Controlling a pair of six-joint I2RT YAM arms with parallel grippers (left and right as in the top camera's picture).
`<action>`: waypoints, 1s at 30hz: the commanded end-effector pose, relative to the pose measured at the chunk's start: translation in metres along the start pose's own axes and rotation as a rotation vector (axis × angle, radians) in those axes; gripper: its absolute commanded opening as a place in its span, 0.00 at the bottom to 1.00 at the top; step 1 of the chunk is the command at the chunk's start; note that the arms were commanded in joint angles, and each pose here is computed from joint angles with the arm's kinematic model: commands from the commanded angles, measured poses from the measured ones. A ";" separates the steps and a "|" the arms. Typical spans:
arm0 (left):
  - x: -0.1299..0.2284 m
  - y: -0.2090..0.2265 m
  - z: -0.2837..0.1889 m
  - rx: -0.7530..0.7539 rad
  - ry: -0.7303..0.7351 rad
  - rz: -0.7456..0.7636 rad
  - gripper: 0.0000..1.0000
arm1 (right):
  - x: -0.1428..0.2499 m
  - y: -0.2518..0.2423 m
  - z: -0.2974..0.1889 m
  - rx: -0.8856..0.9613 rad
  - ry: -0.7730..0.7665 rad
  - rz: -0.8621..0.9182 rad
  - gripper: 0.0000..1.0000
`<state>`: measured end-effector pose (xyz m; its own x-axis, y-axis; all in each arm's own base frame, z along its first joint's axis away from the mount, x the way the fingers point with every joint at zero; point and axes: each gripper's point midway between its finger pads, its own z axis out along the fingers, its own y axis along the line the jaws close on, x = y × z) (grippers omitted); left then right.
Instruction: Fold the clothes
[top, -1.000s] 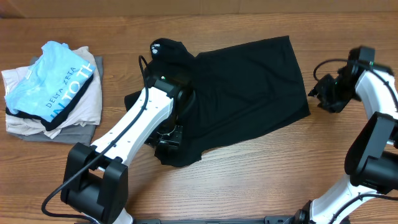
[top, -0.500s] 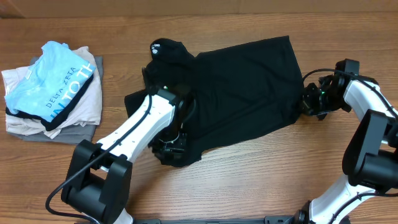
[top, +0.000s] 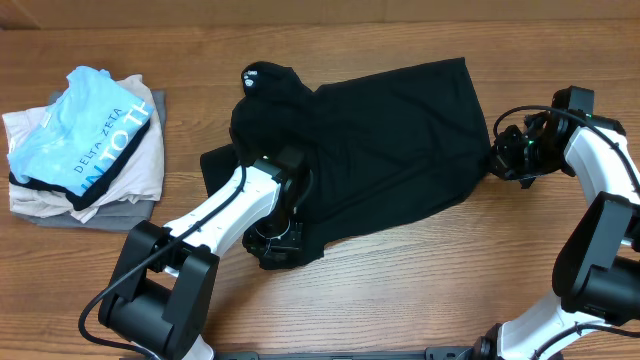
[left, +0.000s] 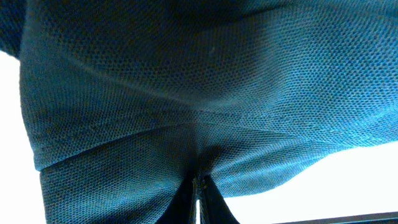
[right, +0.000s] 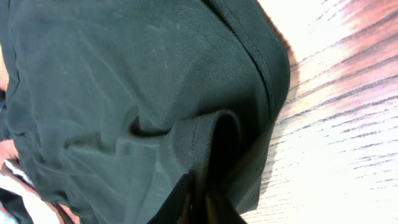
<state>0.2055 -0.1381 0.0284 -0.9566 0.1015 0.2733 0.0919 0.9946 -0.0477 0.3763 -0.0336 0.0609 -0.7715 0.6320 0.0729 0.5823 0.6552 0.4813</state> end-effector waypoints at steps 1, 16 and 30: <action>0.004 0.011 -0.007 -0.029 0.007 -0.032 0.04 | -0.008 0.010 -0.013 -0.021 -0.043 -0.027 0.05; -0.033 0.096 -0.119 -0.085 -0.329 -0.240 0.04 | -0.014 0.047 -0.013 -0.180 -0.055 -0.048 0.04; -0.094 0.097 -0.107 -0.105 -0.433 -0.129 0.26 | -0.050 0.046 -0.008 -0.055 -0.251 -0.151 0.35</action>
<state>0.3329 -0.0538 0.1011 -0.9860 -0.0382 -0.1626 -0.0453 0.9982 0.0401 0.4356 -0.0121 0.0767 -0.7852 0.6013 -0.1482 0.4349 0.7057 0.5593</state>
